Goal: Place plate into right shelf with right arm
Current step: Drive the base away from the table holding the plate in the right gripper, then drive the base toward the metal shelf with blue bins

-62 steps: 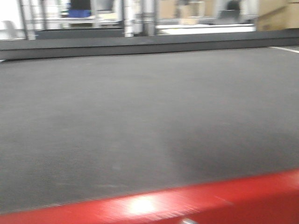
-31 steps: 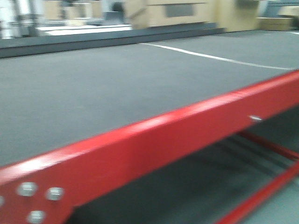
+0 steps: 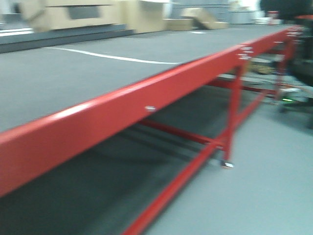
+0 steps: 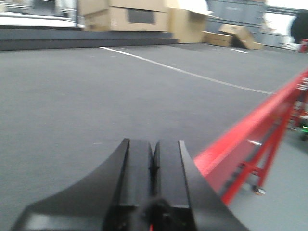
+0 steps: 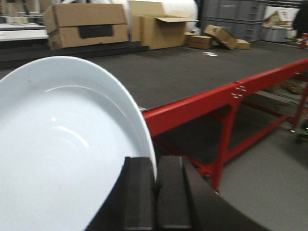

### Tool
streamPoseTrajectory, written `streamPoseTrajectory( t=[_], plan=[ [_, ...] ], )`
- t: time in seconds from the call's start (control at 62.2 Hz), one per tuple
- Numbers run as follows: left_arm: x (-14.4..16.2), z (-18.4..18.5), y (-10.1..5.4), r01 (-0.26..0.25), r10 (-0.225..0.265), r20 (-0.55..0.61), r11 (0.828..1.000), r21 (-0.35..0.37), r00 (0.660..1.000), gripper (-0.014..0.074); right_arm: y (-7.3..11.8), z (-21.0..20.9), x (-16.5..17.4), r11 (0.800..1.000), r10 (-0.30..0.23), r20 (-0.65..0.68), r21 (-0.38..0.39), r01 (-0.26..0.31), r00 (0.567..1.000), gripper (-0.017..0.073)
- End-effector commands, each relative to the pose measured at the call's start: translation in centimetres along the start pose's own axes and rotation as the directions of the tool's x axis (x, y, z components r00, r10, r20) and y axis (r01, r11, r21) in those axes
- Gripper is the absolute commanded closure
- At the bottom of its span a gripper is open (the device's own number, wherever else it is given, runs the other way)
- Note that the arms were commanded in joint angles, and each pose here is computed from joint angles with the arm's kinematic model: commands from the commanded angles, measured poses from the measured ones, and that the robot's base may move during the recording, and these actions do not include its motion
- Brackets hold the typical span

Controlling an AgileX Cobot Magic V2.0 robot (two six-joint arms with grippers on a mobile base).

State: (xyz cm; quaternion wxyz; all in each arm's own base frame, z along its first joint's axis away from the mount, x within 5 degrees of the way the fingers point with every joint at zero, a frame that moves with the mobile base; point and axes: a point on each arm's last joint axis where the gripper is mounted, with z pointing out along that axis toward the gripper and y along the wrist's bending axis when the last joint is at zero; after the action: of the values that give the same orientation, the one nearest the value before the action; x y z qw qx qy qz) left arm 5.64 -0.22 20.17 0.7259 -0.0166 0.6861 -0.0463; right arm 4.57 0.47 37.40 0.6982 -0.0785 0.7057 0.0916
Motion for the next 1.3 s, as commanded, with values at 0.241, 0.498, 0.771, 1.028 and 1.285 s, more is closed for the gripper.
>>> streamPoseTrajectory(
  t=[0.241, 0.498, 0.771, 1.028, 1.285],
  plan=[
    [-0.68, -0.11, -0.07, 0.005, -0.006, 0.093, 1.000, 0.010, 0.996, 0.0640, 0.13, -0.20, -1.58, 1.000, -0.018, 0.102, -0.012, 0.019, 0.995, 0.0505],
    [-0.68, -0.11, -0.07, 0.005, -0.006, 0.093, 1.000, 0.010, 0.996, 0.0640, 0.13, -0.20, -1.58, 1.000, -0.018, 0.102, -0.012, 0.019, 0.995, 0.0505],
    [-0.61, -0.10, -0.07, 0.005, -0.006, 0.091, 1.000, 0.012, 0.996, 0.0640, 0.13, -0.20, -1.58, 1.000, -0.018, 0.102, -0.012, 0.019, 0.995, 0.0505],
    [-0.55, -0.09, -0.07, 0.005, -0.006, 0.089, 1.000, 0.011, 0.996, 0.0640, 0.13, -0.20, -1.58, 1.000, -0.018, 0.102, -0.012, 0.019, 0.995, 0.0505],
    [-0.55, -0.09, -0.07, 0.005, -0.006, 0.089, 1.000, 0.011, 0.996, 0.0640, 0.12, -0.27, -1.60, 1.000, -0.018, 0.105, -0.012, 0.019, 0.994, 0.0505]
  ],
)
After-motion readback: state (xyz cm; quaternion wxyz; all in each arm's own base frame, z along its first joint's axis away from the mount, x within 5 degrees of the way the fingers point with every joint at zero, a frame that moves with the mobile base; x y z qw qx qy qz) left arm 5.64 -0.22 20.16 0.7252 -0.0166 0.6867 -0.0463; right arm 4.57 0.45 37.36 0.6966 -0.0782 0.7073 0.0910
